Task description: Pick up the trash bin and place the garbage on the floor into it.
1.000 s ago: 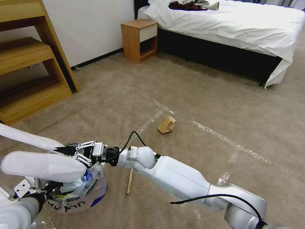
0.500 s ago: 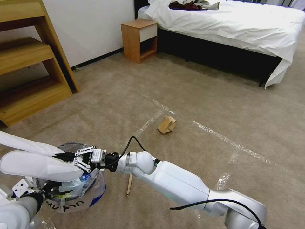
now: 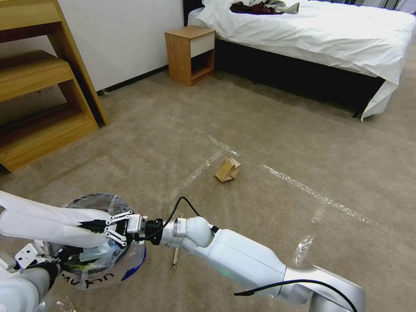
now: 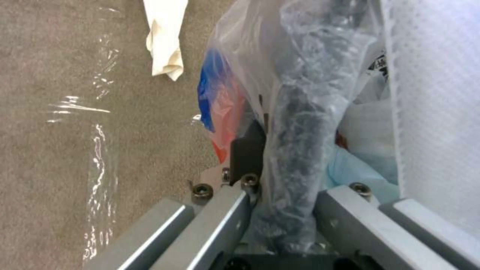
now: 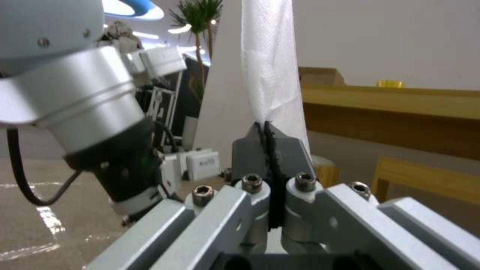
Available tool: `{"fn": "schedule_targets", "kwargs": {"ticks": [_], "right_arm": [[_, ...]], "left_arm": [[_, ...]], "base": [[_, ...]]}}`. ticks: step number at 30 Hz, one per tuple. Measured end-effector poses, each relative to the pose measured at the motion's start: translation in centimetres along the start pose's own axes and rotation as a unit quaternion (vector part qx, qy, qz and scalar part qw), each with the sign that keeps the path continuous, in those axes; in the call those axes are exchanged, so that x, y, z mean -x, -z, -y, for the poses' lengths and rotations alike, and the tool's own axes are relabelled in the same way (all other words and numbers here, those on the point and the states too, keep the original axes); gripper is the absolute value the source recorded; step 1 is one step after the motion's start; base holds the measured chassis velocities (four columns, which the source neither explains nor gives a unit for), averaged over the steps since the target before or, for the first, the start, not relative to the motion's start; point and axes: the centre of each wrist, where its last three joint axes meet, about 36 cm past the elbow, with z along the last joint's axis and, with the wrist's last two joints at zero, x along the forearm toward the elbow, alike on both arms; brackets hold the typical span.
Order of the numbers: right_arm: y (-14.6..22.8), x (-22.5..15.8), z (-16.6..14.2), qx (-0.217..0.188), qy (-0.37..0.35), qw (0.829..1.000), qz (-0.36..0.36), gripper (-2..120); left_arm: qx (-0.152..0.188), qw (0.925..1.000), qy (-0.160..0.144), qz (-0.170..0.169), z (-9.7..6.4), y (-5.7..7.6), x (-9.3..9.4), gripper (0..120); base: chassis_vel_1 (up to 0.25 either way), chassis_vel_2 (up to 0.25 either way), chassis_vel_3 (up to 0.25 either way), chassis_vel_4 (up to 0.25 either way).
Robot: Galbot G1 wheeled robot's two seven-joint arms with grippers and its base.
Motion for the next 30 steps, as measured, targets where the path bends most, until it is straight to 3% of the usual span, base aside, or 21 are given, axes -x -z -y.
{"fn": "schedule_targets", "kwargs": {"ticks": [14,30], "right_arm": [[-4.6,-2.4,-0.3,0.019,-0.014,0.999,-0.048,0],[-5.6,-2.1,-0.7,0.025,-0.012,0.998,-0.059,0]], "left_arm": [[0.0,1.0,-0.007,0.001,0.3,-0.3,-0.7,0],[0.004,0.9999,-0.009,0.002,0.5,-0.9,-1.1,0]], "base": [[0.0,0.0,0.0,0.0],[0.0,0.0,0.0,0.0]]}}
